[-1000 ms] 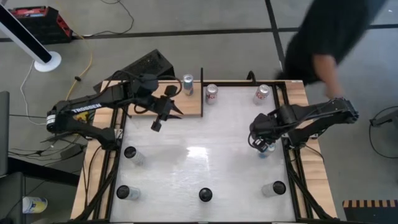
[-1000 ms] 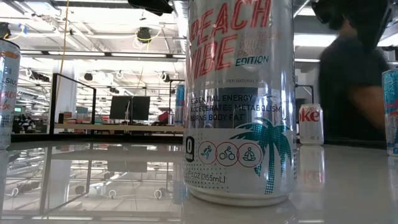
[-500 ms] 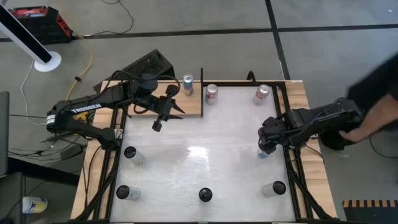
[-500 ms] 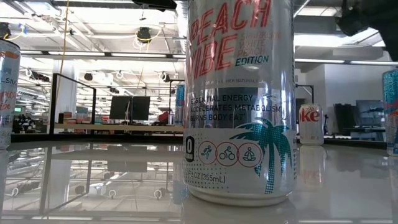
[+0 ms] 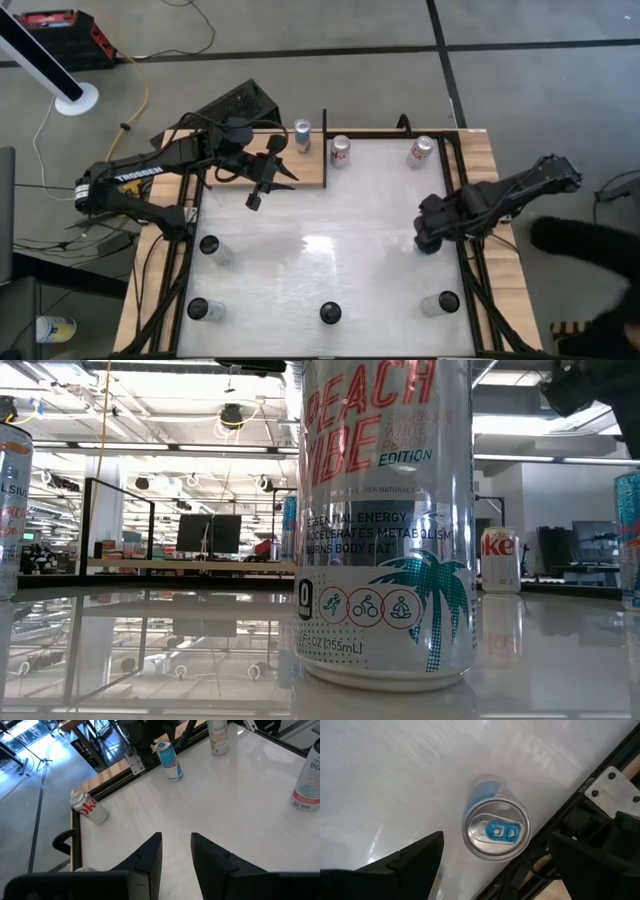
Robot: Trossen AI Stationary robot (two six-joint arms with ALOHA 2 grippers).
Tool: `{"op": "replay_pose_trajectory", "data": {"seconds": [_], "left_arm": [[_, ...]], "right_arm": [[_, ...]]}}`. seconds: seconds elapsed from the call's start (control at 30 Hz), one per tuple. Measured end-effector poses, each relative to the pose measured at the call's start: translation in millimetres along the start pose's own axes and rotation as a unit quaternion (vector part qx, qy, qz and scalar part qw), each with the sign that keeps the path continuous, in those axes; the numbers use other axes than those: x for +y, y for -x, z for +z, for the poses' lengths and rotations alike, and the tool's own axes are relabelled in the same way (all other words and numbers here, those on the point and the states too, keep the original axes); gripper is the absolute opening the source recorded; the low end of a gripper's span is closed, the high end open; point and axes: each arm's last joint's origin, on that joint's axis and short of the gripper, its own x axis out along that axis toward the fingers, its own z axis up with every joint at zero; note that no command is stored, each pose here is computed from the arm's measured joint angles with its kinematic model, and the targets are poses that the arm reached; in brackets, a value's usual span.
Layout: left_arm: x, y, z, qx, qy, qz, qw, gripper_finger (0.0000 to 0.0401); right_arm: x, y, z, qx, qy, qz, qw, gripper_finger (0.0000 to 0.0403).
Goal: Place canned beverage on shelf
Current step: Move the blue soda to the center of the table
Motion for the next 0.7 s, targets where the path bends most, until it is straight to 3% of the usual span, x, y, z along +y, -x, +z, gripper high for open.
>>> {"op": "replay_pose_trajectory", "data": {"seconds": [0.47, 0.57, 0.7], "left_arm": [[-0.4, -0.1, -0.6, 0.003, 0.01, -0.002, 1.0, 0.0089], [-1.0, -0.1, -1.6, 0.007, 0.016, -0.006, 1.0, 0.0089], [-4.0, 0.2, -4.9, 0.021, 0.033, -0.024, 0.999, 0.0089]], "right_arm": [[-0.3, -25.9, 0.7, 0.015, 0.025, -0.009, 1.0, 0.0377], [-0.4, -25.9, 1.2, 0.02, 0.033, -0.007, 0.999, 0.0352], [0.0, -25.7, 0.5, 0.034, 0.046, -0.001, 0.998, 0.0285]]}}
